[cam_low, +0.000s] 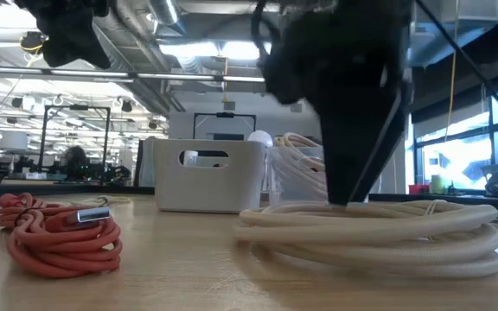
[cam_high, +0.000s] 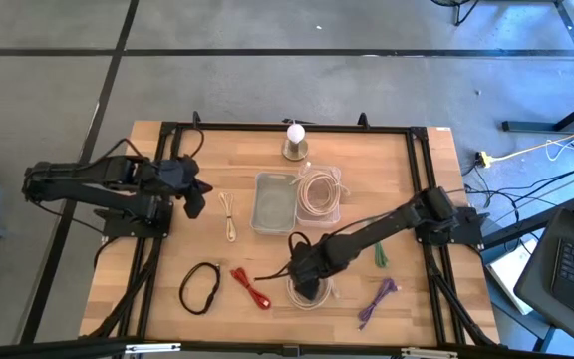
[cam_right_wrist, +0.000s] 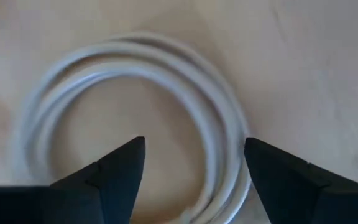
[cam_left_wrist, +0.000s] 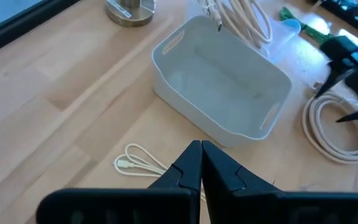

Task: Pick and place USB-C Cables
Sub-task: Put the white usb cable into the transparent bin

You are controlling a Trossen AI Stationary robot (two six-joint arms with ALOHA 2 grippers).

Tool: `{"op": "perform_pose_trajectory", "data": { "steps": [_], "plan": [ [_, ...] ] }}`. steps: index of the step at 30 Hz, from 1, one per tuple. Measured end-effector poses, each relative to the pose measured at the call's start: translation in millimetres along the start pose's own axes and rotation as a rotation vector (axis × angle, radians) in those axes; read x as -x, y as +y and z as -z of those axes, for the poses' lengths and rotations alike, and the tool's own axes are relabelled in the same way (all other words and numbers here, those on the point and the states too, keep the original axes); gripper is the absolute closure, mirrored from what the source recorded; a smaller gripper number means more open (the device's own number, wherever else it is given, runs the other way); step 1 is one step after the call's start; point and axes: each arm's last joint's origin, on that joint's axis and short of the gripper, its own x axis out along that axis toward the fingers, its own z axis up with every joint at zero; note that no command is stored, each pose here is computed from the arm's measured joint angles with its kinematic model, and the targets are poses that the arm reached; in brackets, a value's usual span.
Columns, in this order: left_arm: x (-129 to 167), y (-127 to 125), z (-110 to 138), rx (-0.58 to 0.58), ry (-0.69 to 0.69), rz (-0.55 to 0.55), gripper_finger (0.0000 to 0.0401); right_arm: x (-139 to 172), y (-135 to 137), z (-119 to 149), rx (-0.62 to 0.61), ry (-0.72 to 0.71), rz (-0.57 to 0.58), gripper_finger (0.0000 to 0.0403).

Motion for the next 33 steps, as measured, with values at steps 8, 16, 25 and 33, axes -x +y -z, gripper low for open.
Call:
{"op": "perform_pose_trajectory", "data": {
  "steps": [8, 16, 25, 33],
  "plan": [
    [-0.2, -0.2, 0.1, -0.009, 0.003, 0.002, 0.0400, -24.2, -7.2, -6.5, -0.001, 0.031, 0.066, 0.0157],
    [-0.2, 0.3, 0.1, -0.028, -0.002, -0.010, 0.0400, -12.6, -11.6, 1.2, -0.087, 0.049, 0.119, 0.0368],
    [-0.2, 0.4, 0.1, -0.028, -0.004, -0.014, 0.0400, 127.2, 4.6, 40.1, -0.212, -0.130, 0.247, 0.0366],
    [-0.2, 0.5, 0.0, -0.028, -0.006, -0.017, 0.0398, 200.4, -32.8, 23.0, -0.215, -0.518, 0.361, 0.0366]
  ]
}}
